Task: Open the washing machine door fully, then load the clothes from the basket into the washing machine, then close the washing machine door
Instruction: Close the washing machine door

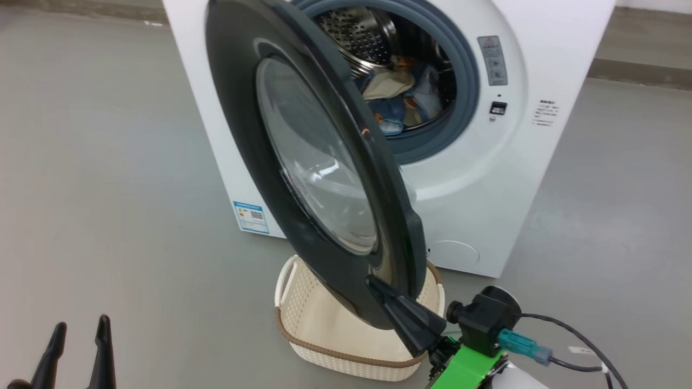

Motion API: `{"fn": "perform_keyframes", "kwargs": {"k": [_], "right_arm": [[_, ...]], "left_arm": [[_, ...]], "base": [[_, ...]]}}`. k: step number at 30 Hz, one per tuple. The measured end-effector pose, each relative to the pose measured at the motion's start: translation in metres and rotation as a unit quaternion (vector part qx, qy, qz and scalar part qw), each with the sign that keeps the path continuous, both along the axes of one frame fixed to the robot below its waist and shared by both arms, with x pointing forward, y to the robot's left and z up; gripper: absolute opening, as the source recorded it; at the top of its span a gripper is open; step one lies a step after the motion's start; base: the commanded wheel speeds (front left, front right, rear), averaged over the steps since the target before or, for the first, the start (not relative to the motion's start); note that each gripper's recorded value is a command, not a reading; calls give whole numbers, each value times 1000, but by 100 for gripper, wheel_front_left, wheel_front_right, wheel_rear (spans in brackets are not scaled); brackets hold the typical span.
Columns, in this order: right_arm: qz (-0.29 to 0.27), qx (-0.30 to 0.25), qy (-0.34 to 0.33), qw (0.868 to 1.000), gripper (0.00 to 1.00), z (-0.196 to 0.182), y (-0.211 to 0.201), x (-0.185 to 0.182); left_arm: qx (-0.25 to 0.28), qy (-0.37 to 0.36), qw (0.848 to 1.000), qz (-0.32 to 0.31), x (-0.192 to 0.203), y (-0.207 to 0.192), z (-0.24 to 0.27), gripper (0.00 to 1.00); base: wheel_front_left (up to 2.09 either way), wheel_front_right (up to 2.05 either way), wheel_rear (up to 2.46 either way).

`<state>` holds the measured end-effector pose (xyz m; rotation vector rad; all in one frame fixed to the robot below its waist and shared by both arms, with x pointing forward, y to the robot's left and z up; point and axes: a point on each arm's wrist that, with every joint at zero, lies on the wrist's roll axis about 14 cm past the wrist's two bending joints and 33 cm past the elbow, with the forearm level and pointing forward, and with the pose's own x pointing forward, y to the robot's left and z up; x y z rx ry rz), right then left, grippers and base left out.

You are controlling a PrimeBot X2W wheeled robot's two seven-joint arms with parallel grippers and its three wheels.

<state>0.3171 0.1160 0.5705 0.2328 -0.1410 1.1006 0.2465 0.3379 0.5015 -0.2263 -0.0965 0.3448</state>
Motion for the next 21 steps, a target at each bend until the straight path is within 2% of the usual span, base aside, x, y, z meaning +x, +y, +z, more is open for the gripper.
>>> {"fn": "perform_keyframes", "kwargs": {"k": [9,21], "right_arm": [[6,-70,37,997,0,-45,8,9],[-14,-99,58,993,0,-66,4,36]], "left_arm": [[-6,0,1000,18,-15,6,-3,100],[-11,16,1000,22,-14,9,-10,100]], "base": [[0,0,0],[0,0,0]]}}
